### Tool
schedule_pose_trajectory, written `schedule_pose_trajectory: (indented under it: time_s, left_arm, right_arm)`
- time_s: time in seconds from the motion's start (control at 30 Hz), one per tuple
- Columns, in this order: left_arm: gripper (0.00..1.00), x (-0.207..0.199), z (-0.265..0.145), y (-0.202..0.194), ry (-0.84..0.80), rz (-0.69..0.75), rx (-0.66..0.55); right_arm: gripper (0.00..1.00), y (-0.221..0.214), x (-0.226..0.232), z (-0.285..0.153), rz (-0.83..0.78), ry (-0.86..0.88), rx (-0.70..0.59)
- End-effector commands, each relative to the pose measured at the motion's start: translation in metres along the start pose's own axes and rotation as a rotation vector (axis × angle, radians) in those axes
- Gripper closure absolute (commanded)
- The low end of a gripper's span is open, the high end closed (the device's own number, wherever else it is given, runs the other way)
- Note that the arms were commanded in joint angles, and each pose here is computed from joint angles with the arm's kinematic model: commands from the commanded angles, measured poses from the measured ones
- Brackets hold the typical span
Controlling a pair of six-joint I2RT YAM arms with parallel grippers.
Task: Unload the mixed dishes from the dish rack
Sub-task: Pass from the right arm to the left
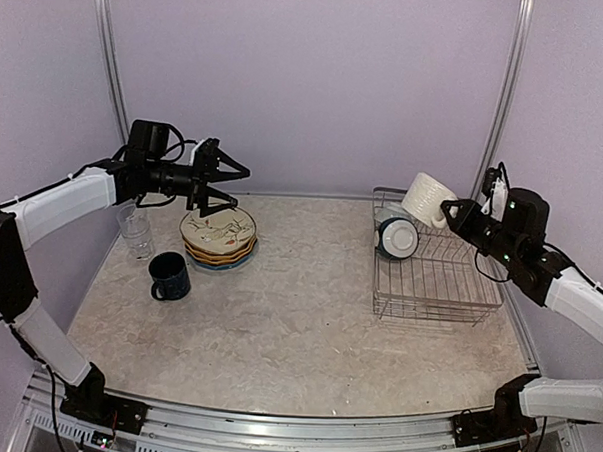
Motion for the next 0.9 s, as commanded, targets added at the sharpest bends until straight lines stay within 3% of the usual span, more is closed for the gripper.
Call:
schedule_pose_trajectory:
  time_s: [0.0,0.23,0.5,0.73,0.87]
  left_arm:
    - [0.02,-0.016,0.009,-0.006,-0.155,-0.015,0.051]
    - [0.05,-0.024,0.022,-0.008,-0.258,-0.148,0.092]
    - [0.06,-0.027,0.038,-0.001,-0.287,-0.411,-0.004]
    - [0.07,-0.041,0.069,-0.006,-0.383,-0.501,-0.024]
    - [0.08,-0.060,0.088,-0.002,-0.432,-0.484,-0.016]
  right_arm:
    - [1.00,0.042,0.070,-0.006,0.056,0.339,-0.142]
    - [1.00,0.018,0.118,0.027,0.068,0.510,-0.119]
    - [1.00,-0.017,0.173,0.049,0.070,0.707,-0.060]
    - [1.00,-0.030,0.194,0.038,0.044,0.774,-0.055]
    - [1.00,-0.036,0.194,0.029,0.036,0.805,-0.045]
Point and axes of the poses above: each gripper's point midway between its finger pads, its own z axis out along the fingers, its own x axis along the line the jaws close on, y = z × x, the point moved 3 cm from there along -z, back along the fingers, and after that the axes turned 7 degrees about z, right-handed, at the moved point
